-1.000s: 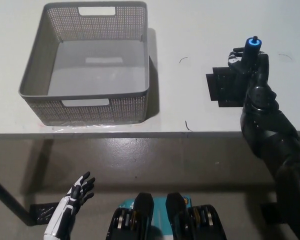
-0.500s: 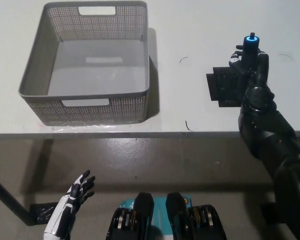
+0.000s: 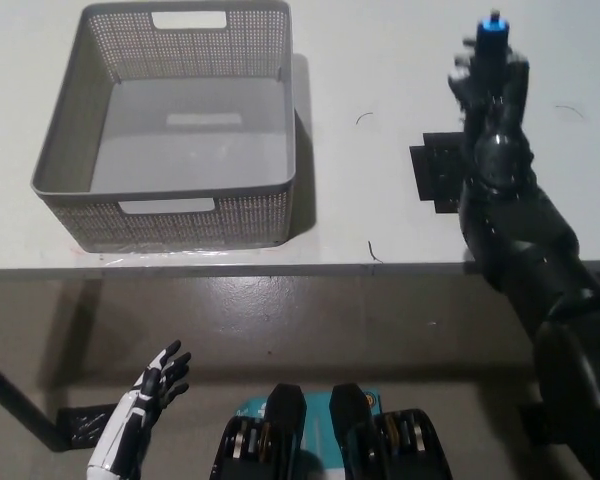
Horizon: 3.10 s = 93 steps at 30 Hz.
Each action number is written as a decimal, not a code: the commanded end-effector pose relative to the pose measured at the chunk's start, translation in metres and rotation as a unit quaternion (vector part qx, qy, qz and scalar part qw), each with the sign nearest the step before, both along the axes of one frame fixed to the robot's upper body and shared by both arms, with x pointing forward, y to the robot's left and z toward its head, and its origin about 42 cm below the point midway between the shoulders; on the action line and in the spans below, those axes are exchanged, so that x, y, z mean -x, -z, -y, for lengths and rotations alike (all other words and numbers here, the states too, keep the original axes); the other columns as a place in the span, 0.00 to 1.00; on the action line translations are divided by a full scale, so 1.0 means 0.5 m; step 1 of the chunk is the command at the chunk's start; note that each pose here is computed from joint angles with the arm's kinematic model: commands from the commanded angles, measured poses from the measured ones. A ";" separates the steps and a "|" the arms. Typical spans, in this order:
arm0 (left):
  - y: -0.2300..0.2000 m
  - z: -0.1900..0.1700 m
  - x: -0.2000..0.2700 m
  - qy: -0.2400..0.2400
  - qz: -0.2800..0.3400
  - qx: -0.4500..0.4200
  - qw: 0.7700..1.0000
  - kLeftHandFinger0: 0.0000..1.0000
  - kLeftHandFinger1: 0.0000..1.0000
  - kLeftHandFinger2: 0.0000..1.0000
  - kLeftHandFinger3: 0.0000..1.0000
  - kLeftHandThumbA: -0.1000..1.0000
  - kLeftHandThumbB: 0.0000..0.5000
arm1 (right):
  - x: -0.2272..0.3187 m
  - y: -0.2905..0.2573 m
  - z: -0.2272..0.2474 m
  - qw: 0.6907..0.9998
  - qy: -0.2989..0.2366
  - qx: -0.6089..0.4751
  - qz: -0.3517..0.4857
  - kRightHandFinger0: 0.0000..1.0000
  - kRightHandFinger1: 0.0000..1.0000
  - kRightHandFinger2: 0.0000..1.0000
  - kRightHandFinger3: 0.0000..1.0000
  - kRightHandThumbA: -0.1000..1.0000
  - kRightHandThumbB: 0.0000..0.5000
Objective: Use the right hand to pick up a electric screw driver and put it into a container on the left side
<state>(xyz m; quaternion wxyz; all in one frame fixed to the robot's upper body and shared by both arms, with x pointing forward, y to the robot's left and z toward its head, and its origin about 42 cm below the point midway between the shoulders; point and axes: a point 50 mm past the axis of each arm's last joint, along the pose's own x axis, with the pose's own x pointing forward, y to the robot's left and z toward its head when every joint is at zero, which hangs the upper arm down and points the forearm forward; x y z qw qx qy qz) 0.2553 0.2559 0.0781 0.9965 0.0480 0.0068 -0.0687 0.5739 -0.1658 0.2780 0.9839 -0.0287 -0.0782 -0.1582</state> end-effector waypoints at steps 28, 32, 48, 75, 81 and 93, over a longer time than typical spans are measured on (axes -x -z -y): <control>-0.023 -0.010 0.000 0.012 0.017 -0.027 0.999 1.00 1.00 1.00 1.00 1.00 0.08 | 0.077 -0.286 -0.407 0.972 -0.172 -0.020 0.161 0.00 0.06 0.54 0.69 0.00 0.25; -0.028 -0.010 -0.002 0.019 0.022 -0.031 0.999 1.00 1.00 1.00 1.00 1.00 0.06 | 0.096 -0.281 -0.448 0.970 -0.184 -0.012 0.159 0.00 0.08 0.56 0.69 0.00 0.26; -0.044 -0.011 -0.012 0.026 0.028 -0.052 0.998 1.00 1.00 1.00 1.00 1.00 0.01 | 0.115 -0.125 -0.481 0.972 -0.227 -0.005 0.068 0.00 0.15 0.65 0.61 0.00 0.23; -0.056 -0.005 -0.028 0.062 0.026 -0.078 0.995 1.00 1.00 1.00 1.00 1.00 0.05 | 0.101 0.043 -0.388 0.957 -0.286 0.029 -0.028 1.00 1.00 1.00 1.00 0.82 0.80; -0.055 -0.006 -0.028 0.066 0.022 -0.082 0.994 1.00 1.00 1.00 1.00 1.00 0.08 | 0.095 0.041 -0.378 0.954 -0.297 0.043 -0.020 1.00 1.00 1.00 1.00 0.92 0.85; -0.056 -0.005 -0.028 0.069 0.023 -0.080 0.994 1.00 1.00 1.00 1.00 1.00 0.07 | 0.075 -0.034 -0.347 0.952 -0.296 0.032 0.068 1.00 1.00 1.00 1.00 0.97 0.68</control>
